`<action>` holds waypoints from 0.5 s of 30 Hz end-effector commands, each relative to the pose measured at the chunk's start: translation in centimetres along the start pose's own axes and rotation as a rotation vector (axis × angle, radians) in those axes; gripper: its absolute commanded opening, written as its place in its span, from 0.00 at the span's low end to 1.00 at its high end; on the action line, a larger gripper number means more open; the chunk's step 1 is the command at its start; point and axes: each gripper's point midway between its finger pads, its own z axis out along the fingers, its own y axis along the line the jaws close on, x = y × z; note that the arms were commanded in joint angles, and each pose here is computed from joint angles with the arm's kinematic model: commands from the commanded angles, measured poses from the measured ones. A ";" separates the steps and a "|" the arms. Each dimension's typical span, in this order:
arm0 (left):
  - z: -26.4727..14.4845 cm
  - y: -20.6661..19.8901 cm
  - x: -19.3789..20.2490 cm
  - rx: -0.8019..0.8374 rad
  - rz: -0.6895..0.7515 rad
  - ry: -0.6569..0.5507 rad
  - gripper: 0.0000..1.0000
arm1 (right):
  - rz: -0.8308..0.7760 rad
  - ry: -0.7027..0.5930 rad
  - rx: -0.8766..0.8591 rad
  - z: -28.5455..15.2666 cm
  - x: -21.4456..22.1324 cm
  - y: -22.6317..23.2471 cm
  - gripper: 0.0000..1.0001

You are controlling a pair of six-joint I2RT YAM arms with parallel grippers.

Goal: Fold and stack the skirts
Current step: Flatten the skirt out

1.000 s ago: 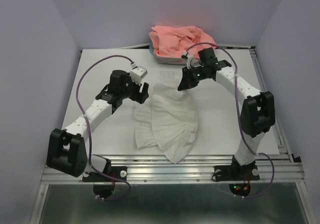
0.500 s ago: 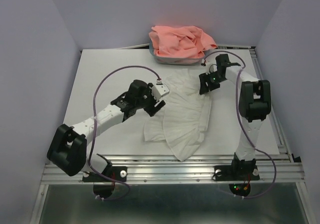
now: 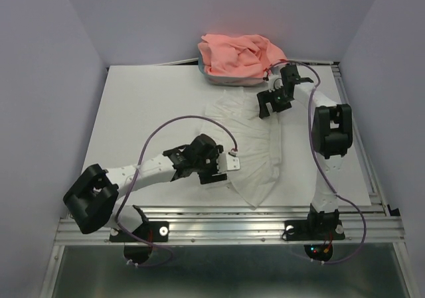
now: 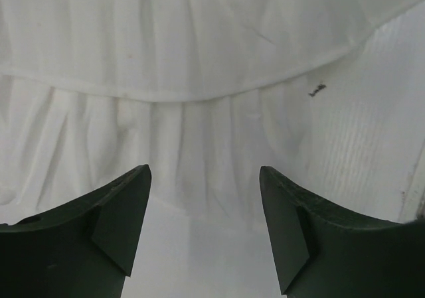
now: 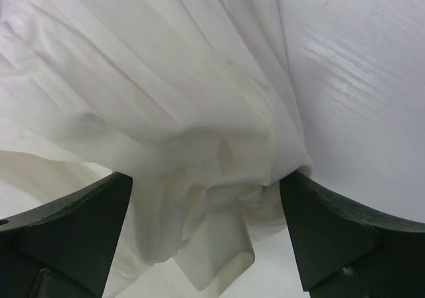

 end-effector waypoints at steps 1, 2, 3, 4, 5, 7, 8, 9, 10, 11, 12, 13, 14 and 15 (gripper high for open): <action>-1.0 -1.7 -0.2 0.009 0.091 0.004 0.79 | -0.054 -0.092 0.087 -5.4 -3.0 0.4 0.98; -1.2 -1.6 -0.3 0.000 0.072 0.002 0.79 | -0.069 -0.113 0.079 -7.4 -3.3 1.3 0.98; -1.3 -1.4 -0.4 -0.012 0.059 0.000 0.79 | -0.082 -0.119 0.073 -8.3 -3.2 1.8 0.98; -1.4 -1.0 -0.6 -0.027 0.043 -0.003 0.79 | -0.088 -0.123 0.064 -9.0 -3.2 2.3 0.98; -1.7 0.0 -1.4 -0.040 -0.002 -0.036 0.80 | -0.093 -0.122 0.034 -9.8 -2.8 3.2 0.98; -2.1 1.2 -2.7 -0.030 -0.057 -0.090 0.79 | -0.089 -0.118 0.006 -9.9 -2.8 3.8 0.97; -2.3 1.6 -3.6 -0.004 -0.095 -0.123 0.79 | -0.081 -0.114 -0.004 -9.4 -3.1 3.6 0.96; -2.5 2.6 -4.1 -0.015 -0.121 -0.136 0.79 | -0.073 -0.114 -0.008 -8.9 -3.6 3.4 0.96; -2.9 5.1 -5.0 -0.053 -0.157 -0.161 0.79 | -0.069 -0.112 -0.009 -8.3 -4.0 3.1 0.95; -3.1 6.3 -5.5 -0.067 -0.183 -0.172 0.79 | -0.066 -0.104 -0.017 -7.7 -4.3 2.8 0.94; -2.5 7.4 -5.2 -0.072 -0.216 -0.159 0.79 | -0.086 -0.143 -0.033 -8.0 -6.4 2.9 0.94; -3.2 9.9 -6.0 -0.119 -0.246 -0.174 0.79 | -0.058 -0.084 -0.067 -5.5 -5.3 2.5 0.93; -3.2 11.0 -6.1 -0.137 -0.261 -0.174 0.79 | -0.055 -0.075 -0.085 -4.7 -5.7 2.3 0.92; -2.9 12.4 -6.4 -0.149 -0.276 -0.175 0.79 | -0.056 -0.077 -0.115 -3.2 -6.6 2.0 0.91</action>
